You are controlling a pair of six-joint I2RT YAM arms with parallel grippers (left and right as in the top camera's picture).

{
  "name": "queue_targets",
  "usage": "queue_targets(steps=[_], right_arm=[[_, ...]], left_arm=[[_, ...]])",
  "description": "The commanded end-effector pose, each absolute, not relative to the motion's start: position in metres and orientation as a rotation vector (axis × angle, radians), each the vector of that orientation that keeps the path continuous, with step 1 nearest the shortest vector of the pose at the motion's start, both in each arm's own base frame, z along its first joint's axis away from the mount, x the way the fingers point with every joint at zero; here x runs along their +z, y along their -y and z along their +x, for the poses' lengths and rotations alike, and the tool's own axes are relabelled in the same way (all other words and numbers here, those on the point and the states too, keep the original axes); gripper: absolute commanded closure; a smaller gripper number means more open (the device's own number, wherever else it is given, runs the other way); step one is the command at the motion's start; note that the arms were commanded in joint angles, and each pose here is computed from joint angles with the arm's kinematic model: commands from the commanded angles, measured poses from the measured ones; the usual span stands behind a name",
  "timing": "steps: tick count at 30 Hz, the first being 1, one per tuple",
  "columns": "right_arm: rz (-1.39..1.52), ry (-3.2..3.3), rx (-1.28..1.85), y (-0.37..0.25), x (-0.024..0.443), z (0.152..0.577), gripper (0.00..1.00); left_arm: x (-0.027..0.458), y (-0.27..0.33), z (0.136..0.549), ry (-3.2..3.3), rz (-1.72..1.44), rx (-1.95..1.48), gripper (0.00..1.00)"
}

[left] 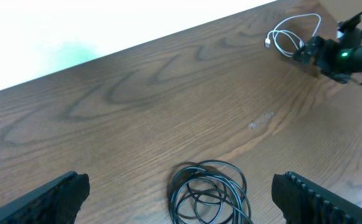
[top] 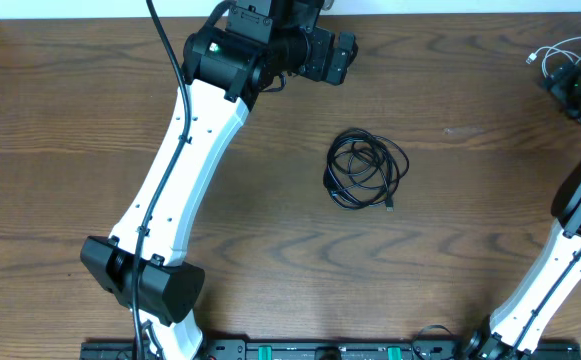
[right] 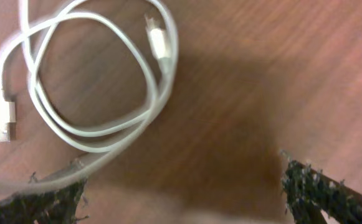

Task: Untangle cables
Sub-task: 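Move the right gripper away from the white cable, then raise both grippers and move them toward the black cable coil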

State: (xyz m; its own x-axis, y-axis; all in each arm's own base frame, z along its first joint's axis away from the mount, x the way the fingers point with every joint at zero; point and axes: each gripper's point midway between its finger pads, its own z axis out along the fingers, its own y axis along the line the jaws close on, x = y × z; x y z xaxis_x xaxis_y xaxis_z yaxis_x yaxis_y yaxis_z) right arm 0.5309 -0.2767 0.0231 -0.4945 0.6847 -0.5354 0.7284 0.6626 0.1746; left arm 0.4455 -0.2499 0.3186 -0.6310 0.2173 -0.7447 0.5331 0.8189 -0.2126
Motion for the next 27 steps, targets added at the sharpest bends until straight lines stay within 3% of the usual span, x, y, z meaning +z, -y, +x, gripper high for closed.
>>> queue_targets(steps=[1, 8, 14, 27], right_arm=[[0.96, -2.246, -0.106, 0.275, 0.115, 0.535, 0.01], [0.907, -2.324, -0.064, 0.23, 0.21, 0.476, 0.01], [0.735, -2.353, 0.17, 0.157, 0.285, 0.431, 0.01], [0.395, -2.604, 0.289, 0.051, 0.286, 0.389, 0.01]], left_arm=[[0.323, 0.248, 0.449, -2.221, 0.579, -0.508, 0.02], [0.323, 0.248, 0.449, -2.217, 0.59, -0.503, 0.02], [0.318, 0.246, 0.445, -2.245, 0.592, -0.501, 0.02], [0.3, 0.202, 0.438, -2.402, 0.479, -0.512, 0.02]])
